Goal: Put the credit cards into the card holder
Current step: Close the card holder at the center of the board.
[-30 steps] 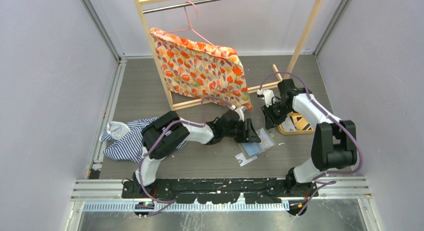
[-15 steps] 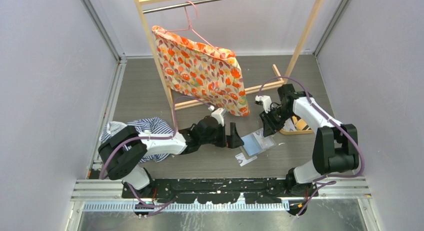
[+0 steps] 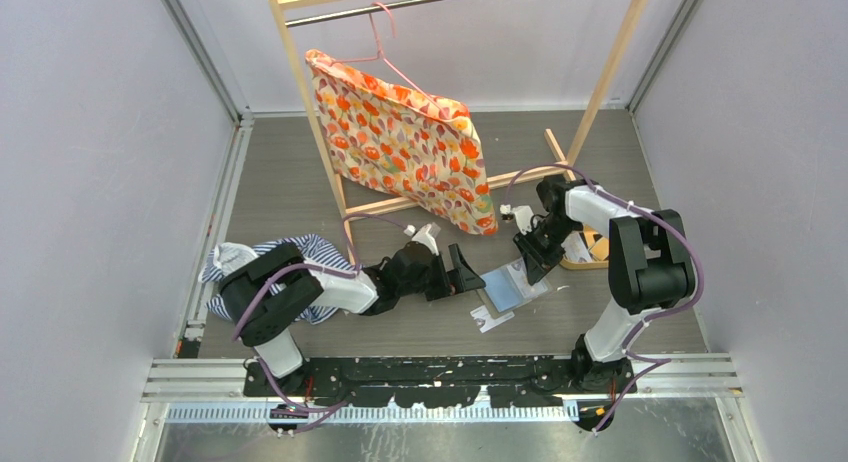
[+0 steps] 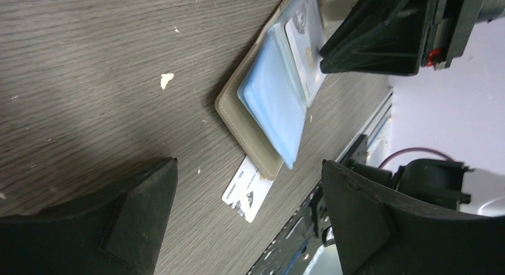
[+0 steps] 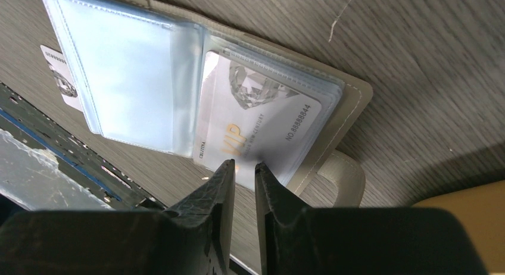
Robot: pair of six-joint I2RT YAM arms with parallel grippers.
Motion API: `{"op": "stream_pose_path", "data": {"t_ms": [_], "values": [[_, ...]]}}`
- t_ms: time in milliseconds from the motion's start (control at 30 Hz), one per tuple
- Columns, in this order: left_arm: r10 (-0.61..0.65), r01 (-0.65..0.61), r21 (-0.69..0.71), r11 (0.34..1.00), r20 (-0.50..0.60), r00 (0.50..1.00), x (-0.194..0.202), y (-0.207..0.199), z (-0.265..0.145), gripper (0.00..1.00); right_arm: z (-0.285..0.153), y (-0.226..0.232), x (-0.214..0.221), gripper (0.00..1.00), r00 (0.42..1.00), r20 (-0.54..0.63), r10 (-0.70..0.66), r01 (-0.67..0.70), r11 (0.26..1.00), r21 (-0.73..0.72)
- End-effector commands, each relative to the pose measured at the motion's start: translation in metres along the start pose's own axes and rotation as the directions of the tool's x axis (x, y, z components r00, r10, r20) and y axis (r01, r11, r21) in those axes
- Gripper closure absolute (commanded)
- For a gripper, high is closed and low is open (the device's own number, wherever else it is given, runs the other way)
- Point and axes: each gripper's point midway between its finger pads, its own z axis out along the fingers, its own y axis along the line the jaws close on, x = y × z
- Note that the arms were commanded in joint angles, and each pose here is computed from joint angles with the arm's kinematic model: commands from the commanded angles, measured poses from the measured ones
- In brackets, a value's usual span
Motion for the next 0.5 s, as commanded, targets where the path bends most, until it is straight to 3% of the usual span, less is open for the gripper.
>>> {"op": "stream_pose_path", "data": {"t_ms": [0,333,467], "values": [[-0.076,0.076,-0.004,0.997,0.018,0.997,-0.003,-0.003,0.017,0.11,0.01,-0.021,0.005,0.76,0.998,-0.06,0.017,-0.013,0.997,0.071],[-0.146,0.145,-0.068,0.987,-0.013,0.989,0.015,0.011,0.053,0.18,0.01,-0.019,0.004,0.77,0.998,-0.059,0.023,-0.019,0.998,0.062],[-0.152,0.152,0.014,0.988,0.01,0.988,0.009,-0.003,0.055,0.29,0.01,-0.018,0.003,0.77,0.998,-0.056,0.023,-0.02,0.998,0.058]]}}
